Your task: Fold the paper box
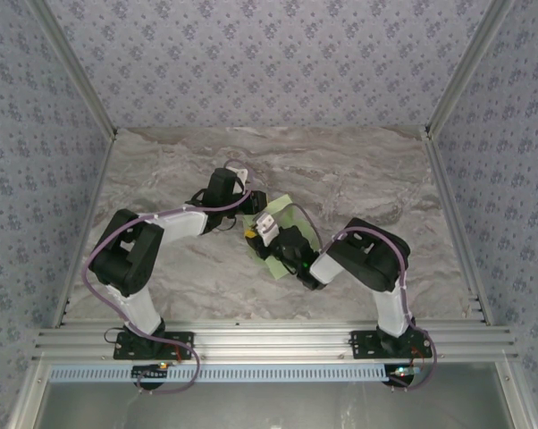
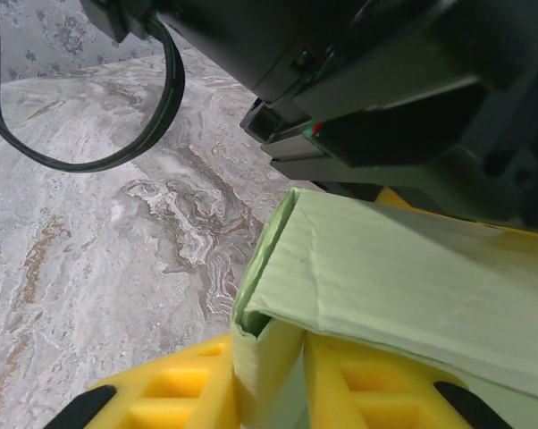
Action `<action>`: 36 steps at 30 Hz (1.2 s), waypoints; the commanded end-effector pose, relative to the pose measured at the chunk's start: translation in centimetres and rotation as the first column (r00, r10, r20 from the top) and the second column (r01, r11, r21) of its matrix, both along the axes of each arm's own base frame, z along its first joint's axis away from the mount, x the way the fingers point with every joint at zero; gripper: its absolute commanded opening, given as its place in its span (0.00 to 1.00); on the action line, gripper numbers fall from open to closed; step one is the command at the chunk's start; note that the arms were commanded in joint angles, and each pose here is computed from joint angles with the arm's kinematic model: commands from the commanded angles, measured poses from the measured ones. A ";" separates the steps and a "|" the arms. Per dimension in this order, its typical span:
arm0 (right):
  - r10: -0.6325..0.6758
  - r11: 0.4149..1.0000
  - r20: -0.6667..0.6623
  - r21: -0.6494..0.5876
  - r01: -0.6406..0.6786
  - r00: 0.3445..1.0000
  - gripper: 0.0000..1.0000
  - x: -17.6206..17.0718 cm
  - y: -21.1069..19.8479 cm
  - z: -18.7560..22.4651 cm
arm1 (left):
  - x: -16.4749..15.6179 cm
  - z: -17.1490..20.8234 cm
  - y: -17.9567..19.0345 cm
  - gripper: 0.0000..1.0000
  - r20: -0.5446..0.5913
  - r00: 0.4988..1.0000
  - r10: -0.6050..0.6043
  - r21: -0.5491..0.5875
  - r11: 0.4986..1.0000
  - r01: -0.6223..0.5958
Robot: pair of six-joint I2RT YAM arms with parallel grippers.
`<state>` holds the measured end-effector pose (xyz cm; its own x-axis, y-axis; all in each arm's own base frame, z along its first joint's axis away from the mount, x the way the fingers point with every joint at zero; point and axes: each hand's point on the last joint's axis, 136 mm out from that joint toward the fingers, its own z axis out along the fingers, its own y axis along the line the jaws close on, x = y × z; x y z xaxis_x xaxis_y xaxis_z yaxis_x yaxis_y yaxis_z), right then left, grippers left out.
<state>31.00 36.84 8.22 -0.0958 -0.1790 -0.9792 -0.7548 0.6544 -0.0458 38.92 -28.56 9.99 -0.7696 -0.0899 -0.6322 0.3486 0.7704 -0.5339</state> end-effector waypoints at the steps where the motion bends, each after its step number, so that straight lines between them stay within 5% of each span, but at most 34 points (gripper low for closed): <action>1: 0.051 0.999 0.019 -0.003 -0.051 0.999 0.21 0.4 0.4 -0.2 | -3.7 -5.4 1.5 0.38 -0.175 0.985 -0.010 0.131 0.991 0.033; 9: 0.242 0.969 -0.027 -0.032 -0.243 0.970 0.20 -0.5 0.6 -1.6 | -3.7 -5.3 1.2 0.38 -0.184 0.983 -0.022 0.125 0.991 0.045; 26: 0.352 0.926 -0.091 -0.107 -0.361 0.931 0.22 -0.2 1.2 -2.7 | -7.4 -6.5 1.0 0.36 -0.258 0.957 -0.134 0.117 0.979 0.169; 36: 0.180 0.969 -0.012 -0.169 -0.180 0.984 0.20 1.1 1.6 -4.1 | -8.9 -6.6 0.4 0.35 -0.293 0.933 -0.210 0.073 0.968 0.241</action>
<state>31.21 38.93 7.59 -0.0182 -0.2710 -0.9624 -0.9044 0.4148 -0.0997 37.97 -28.06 10.01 -0.7664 -0.0384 -0.6412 0.3929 0.7616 -0.5153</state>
